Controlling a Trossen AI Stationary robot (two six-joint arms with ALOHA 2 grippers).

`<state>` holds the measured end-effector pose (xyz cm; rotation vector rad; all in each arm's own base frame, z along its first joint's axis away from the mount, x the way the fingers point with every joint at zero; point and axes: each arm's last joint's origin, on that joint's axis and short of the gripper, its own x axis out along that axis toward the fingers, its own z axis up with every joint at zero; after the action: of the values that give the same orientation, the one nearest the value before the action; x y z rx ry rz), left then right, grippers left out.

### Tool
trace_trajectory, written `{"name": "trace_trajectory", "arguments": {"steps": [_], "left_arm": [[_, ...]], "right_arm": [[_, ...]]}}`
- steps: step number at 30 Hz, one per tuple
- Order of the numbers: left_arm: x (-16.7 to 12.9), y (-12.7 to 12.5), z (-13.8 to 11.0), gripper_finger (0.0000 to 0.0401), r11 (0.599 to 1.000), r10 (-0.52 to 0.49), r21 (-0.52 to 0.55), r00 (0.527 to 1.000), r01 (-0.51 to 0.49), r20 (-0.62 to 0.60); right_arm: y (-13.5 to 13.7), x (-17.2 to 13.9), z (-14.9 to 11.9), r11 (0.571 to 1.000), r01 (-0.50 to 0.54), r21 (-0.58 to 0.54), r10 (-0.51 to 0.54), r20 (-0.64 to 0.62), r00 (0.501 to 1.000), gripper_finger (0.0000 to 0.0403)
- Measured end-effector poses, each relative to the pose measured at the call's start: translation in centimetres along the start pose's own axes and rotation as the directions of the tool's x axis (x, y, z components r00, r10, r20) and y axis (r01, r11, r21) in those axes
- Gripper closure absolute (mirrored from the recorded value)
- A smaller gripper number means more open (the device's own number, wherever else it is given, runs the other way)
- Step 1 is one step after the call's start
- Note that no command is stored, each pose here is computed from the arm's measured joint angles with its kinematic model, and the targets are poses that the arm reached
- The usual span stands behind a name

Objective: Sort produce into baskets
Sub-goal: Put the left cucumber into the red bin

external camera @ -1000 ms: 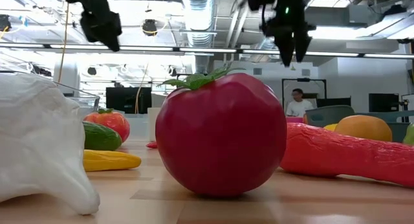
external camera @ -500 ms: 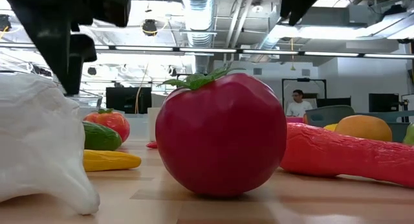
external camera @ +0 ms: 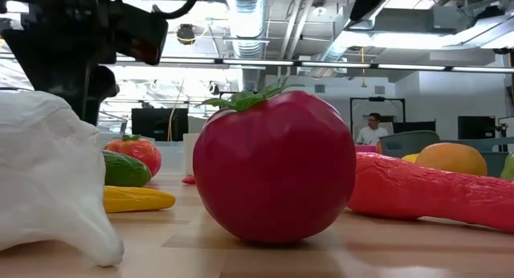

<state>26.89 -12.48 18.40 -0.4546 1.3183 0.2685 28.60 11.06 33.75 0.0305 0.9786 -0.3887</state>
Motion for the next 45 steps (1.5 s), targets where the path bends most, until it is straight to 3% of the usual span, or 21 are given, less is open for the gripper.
{"name": "trace_trajectory", "arguments": {"steps": [17,38,45], "left_arm": [[0.1,-0.4,-0.4,0.0156,0.999,0.002,-0.046,1.000,-0.001,0.013],[0.0,-0.9,-0.8,0.0156,0.998,-0.001,-0.064,0.999,0.004,0.043],[0.0,-1.2,-0.6,0.0156,1.000,-0.026,-0.013,0.997,0.027,0.071]], "right_arm": [[3.5,2.4,-1.6,0.998,-0.059,-0.020,0.061,0.080,0.995,0.0018],[4.0,3.0,-1.6,0.996,-0.089,-0.012,0.090,0.119,0.989,0.0018],[4.0,3.0,-1.6,0.996,-0.090,-0.014,0.091,0.119,0.989,0.0018]]}}
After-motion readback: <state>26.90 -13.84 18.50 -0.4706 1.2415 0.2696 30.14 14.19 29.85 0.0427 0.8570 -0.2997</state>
